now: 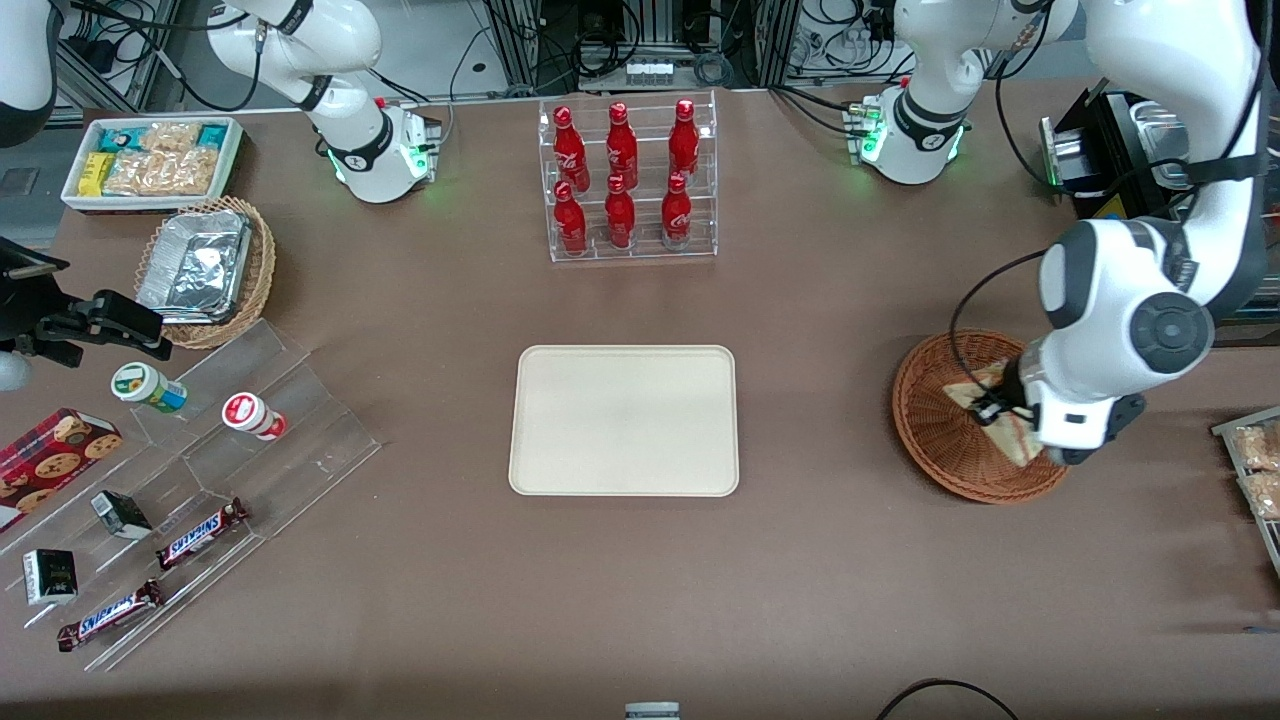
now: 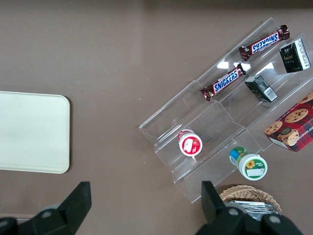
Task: Place sandwich from basket to tray
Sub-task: 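Carry the sandwich with the left gripper over the cream tray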
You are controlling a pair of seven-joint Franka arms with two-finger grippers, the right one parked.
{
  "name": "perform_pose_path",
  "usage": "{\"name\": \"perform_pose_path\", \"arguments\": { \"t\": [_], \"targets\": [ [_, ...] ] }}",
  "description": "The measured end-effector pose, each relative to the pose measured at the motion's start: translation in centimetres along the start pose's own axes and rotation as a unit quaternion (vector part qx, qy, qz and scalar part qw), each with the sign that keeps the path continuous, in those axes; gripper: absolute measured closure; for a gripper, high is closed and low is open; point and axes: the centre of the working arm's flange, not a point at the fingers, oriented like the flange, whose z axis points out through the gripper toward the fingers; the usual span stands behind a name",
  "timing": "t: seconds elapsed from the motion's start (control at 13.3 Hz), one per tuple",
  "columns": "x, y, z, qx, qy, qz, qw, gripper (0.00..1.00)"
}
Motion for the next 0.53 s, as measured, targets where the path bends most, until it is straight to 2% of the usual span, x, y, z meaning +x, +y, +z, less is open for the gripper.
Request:
{"name": "perform_pose_path", "arguments": {
  "t": [0.3, 0.53],
  "targets": [
    [-4.4, 8.9, 1.3, 0.004, 0.006, 0.083, 0.9965, 0.67],
    [-9.0, 16.5, 2.1, -0.01, 0.006, 0.153, 0.9881, 0.65]
  ]
}}
